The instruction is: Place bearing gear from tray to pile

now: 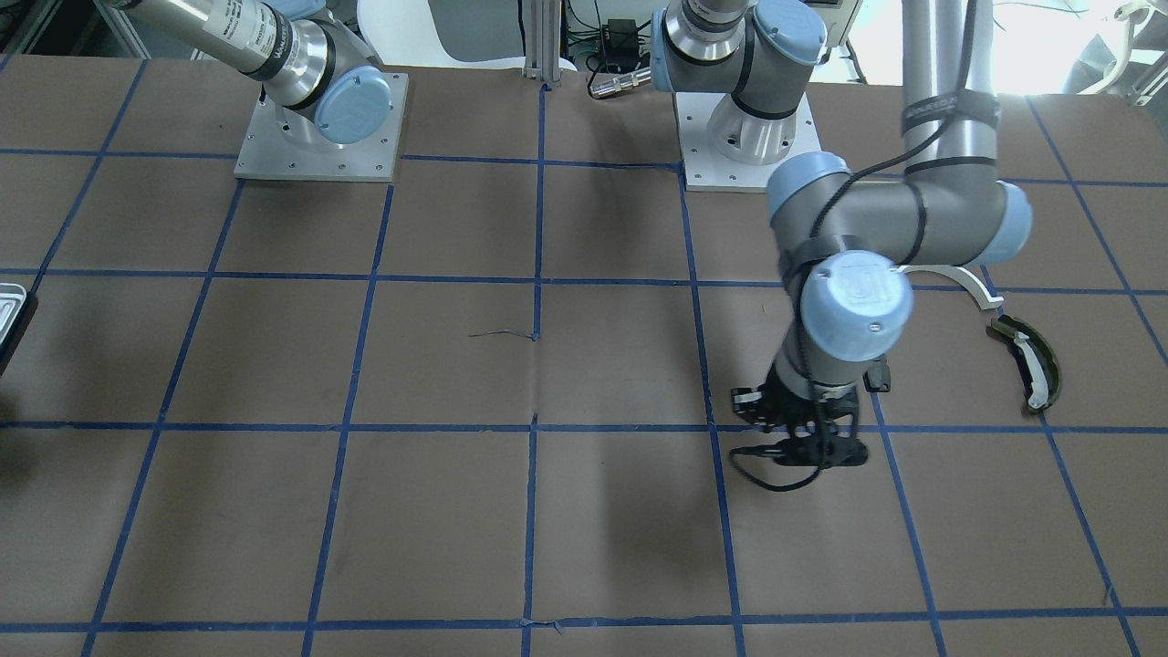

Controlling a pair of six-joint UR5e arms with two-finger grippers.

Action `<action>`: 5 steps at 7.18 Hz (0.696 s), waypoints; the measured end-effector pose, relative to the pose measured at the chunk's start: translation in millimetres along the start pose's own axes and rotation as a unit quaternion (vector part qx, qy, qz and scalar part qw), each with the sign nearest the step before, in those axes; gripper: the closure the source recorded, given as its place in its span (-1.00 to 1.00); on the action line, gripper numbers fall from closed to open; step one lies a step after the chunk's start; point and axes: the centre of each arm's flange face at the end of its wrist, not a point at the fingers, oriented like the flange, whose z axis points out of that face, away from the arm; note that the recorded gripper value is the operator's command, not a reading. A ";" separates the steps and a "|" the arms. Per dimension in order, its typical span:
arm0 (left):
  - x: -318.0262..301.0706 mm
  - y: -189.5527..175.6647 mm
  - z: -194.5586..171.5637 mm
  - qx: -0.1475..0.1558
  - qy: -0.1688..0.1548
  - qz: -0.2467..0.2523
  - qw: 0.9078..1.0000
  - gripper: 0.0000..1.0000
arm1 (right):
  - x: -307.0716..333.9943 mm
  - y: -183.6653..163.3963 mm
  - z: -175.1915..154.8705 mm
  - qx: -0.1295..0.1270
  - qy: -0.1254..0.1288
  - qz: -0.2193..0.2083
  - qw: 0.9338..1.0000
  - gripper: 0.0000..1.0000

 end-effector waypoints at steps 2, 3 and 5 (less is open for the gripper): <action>-121.5 27.8 32.2 -0.014 0.004 0.012 1.000 1.00 | -0.2 0.7 0.5 -0.001 -0.001 0.004 1.000 0.51; -178.4 42.9 47.0 -0.021 0.011 0.024 0.999 1.00 | -0.9 1.1 0.5 -0.002 -0.003 0.007 1.000 0.62; -259.4 76.1 78.0 -0.037 0.037 0.010 0.999 1.00 | -2.2 1.8 -0.6 -0.006 -0.006 0.011 1.000 0.71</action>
